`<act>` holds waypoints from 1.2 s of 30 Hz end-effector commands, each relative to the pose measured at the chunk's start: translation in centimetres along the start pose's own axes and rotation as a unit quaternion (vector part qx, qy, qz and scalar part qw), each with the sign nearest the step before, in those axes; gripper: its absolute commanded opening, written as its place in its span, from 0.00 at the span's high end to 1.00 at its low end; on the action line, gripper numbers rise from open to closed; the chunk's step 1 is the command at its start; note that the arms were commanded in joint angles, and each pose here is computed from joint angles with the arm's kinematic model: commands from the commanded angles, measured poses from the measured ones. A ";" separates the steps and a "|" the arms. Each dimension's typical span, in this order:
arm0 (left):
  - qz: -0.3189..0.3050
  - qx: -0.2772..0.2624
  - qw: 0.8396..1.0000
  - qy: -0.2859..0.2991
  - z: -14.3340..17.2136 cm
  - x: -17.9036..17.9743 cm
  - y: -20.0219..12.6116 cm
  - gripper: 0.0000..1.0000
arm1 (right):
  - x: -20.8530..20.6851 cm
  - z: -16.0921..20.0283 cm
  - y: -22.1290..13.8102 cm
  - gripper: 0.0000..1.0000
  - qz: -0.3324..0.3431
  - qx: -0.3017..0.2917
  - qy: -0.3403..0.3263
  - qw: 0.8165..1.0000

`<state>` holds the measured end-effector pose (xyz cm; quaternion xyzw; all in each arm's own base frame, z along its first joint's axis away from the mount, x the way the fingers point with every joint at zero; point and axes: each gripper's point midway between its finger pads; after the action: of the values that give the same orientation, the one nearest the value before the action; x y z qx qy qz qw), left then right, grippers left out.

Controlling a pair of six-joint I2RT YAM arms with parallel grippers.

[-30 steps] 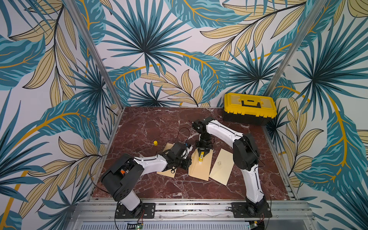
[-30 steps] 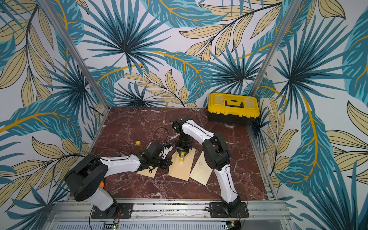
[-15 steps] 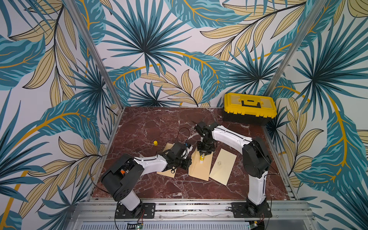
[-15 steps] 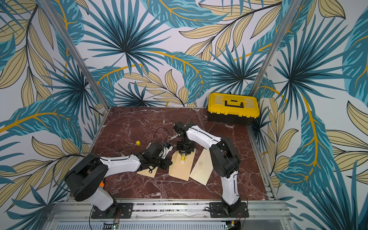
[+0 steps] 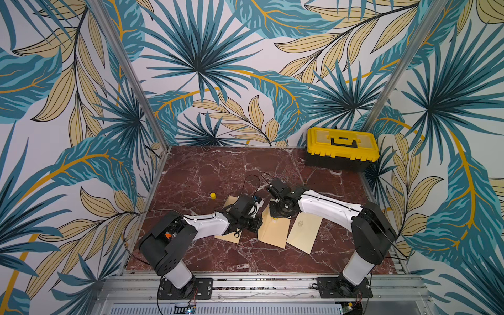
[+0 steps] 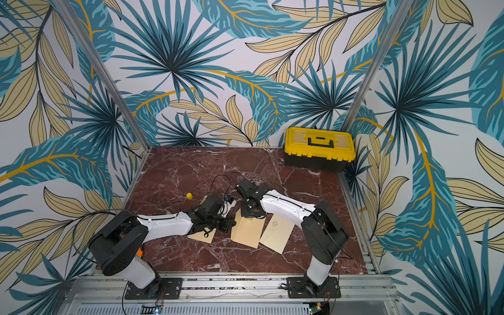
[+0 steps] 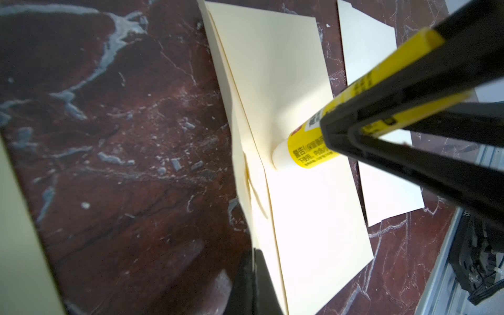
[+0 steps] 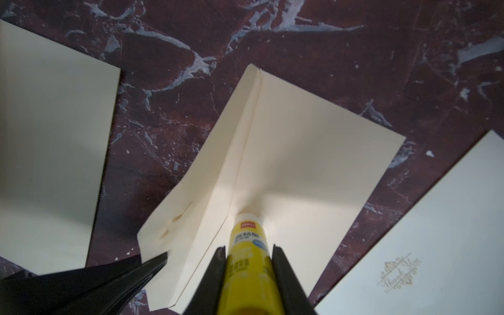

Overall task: Seal the envelope with a glue stick
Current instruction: Apply the envelope at the center of the board.

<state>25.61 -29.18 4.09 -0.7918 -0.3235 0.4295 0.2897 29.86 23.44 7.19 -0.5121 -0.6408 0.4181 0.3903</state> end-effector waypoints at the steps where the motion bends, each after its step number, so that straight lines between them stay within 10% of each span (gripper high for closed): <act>1: -0.008 0.006 1.000 -0.004 0.6 0.5 0.0 0.98 | -0.9 0.1 -0.1 1.00 0.026 -0.030 -0.019 0.999; 16: -0.006 0.011 1.000 -0.006 0.6 0.5 0.2 0.98 | -0.8 -2.6 0.7 1.00 0.065 -0.136 -0.085 0.985; 27: -0.012 0.012 1.000 -0.010 0.7 0.7 0.2 0.98 | 0.6 3.2 0.8 1.00 -0.024 -0.026 -0.079 0.996; 36: -0.012 0.012 1.000 -0.013 0.7 0.7 0.3 0.99 | -2.2 5.2 0.3 1.00 0.037 -0.005 -0.092 0.995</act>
<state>25.57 -29.16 4.05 -0.7894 -0.3245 0.4332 0.2894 27.57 23.32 7.14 -0.4914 -0.7026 0.4127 0.3075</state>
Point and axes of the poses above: each gripper's point midway between its finger pads, its own y axis out along the fingers, its own x axis along the line the jaws close on, z = x × y, and after that the axes turned 5 degrees about -y, right-handed
